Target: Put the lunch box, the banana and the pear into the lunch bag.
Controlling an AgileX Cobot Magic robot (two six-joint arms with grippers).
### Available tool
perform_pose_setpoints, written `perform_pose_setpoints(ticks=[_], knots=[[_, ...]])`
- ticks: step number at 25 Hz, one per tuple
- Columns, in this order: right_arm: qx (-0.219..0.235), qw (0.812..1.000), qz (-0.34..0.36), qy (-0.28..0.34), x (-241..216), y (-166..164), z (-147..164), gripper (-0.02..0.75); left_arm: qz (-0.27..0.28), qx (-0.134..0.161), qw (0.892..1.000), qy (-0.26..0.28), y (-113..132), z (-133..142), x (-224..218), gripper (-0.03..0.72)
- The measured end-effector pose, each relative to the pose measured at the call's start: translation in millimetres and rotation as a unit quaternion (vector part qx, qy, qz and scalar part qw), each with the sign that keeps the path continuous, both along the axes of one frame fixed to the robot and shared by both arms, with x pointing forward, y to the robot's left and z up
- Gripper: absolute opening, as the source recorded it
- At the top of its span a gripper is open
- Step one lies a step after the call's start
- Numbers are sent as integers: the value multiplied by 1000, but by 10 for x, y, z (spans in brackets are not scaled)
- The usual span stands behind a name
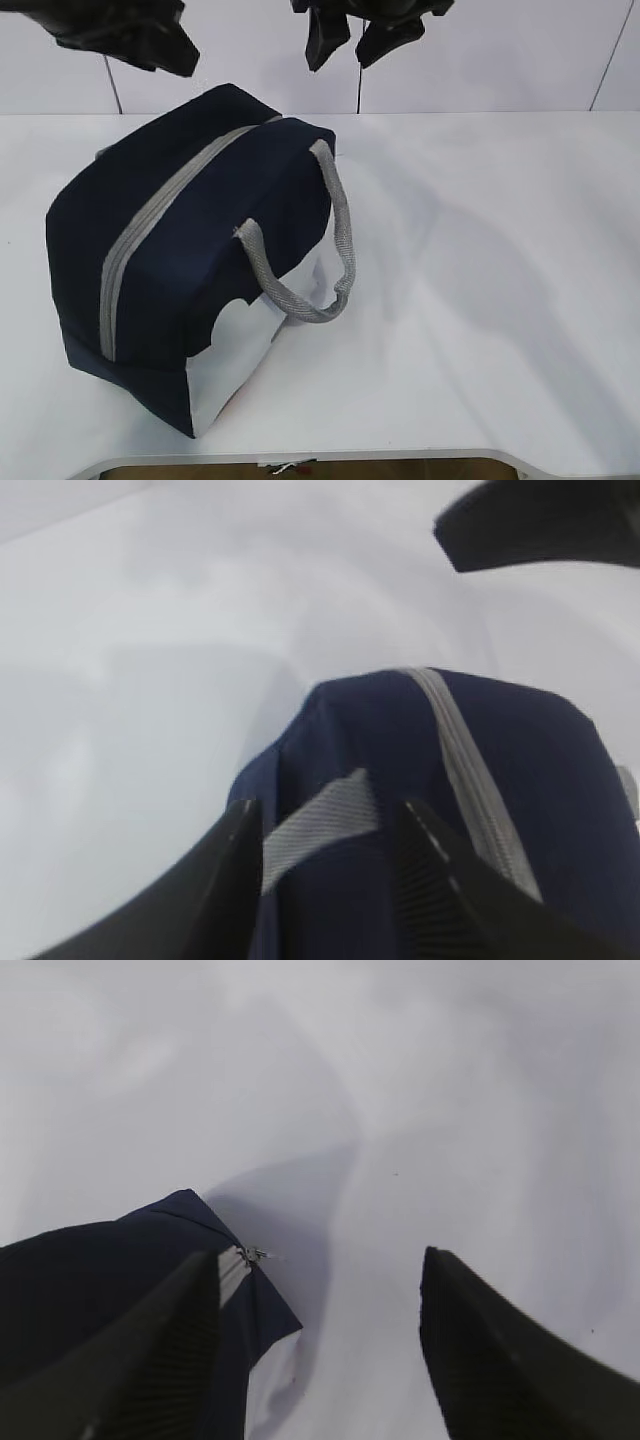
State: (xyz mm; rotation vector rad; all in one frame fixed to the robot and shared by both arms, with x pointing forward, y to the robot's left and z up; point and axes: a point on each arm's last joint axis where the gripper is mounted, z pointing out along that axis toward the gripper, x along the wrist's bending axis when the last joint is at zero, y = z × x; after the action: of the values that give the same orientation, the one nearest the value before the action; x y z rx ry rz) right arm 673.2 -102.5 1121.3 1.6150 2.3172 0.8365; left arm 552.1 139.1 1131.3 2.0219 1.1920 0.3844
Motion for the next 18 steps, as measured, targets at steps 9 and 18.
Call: perform_pose_setpoints(ticks=[9, 18], knots=[[3, 1000, 8, -21, -104, -43, 225, 489, -13, 29, 997, 67, 215, 522, -133, 328], [-3, 999, 21, -29, -656, -274, 625, 489, -1, 58, 996, 69, 378, 745, -350, 309]])
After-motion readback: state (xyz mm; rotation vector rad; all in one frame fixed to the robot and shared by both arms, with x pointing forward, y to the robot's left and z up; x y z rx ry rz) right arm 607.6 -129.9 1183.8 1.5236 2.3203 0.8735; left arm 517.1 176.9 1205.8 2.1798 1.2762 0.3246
